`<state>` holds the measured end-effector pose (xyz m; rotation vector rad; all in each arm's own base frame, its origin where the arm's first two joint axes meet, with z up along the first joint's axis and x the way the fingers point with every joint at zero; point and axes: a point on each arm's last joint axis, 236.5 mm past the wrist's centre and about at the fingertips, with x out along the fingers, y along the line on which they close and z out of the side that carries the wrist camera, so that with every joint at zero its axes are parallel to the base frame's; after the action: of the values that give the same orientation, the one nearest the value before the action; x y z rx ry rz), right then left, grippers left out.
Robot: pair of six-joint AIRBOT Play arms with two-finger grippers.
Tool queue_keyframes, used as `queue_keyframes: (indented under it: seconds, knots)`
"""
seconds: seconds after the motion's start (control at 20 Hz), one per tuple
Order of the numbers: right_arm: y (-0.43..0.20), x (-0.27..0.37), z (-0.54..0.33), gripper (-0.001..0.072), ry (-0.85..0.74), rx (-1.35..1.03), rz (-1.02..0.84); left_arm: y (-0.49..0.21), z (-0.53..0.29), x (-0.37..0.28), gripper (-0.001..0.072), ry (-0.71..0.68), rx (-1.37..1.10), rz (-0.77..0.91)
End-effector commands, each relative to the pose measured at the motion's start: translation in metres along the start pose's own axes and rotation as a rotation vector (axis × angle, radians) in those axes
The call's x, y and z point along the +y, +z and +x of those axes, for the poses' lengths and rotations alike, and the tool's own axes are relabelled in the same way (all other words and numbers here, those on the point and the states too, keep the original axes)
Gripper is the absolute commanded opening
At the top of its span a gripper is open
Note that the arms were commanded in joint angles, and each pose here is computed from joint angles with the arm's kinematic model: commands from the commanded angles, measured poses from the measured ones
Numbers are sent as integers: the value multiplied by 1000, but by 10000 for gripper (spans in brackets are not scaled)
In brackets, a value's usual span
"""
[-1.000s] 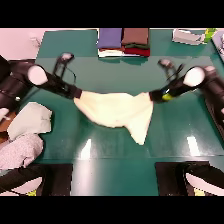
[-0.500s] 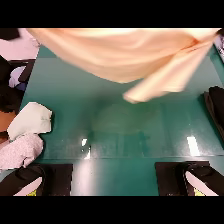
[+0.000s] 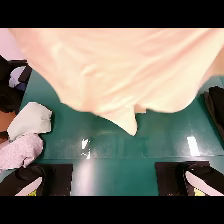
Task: Fold the shirts.
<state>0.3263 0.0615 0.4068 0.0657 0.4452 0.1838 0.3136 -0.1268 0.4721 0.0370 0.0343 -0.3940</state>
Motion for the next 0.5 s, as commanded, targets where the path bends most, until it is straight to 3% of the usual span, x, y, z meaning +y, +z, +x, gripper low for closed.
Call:
queue_keyframes:
  seconds: [0.0, 0.2, 0.45]
  knots:
    - [-47, 3, 57, 15, 28, 197, 41, -30, 41, 18, 22, 70, 91, 64]
    - [-136, 7, 146, 15, 28, 477, 50, -148, 146, 23, 23, 69, 389, 83]
    - [-219, 5, 250, 17, 18, 616, 66, -311, 246, 20, 24, 43, 653, 88]
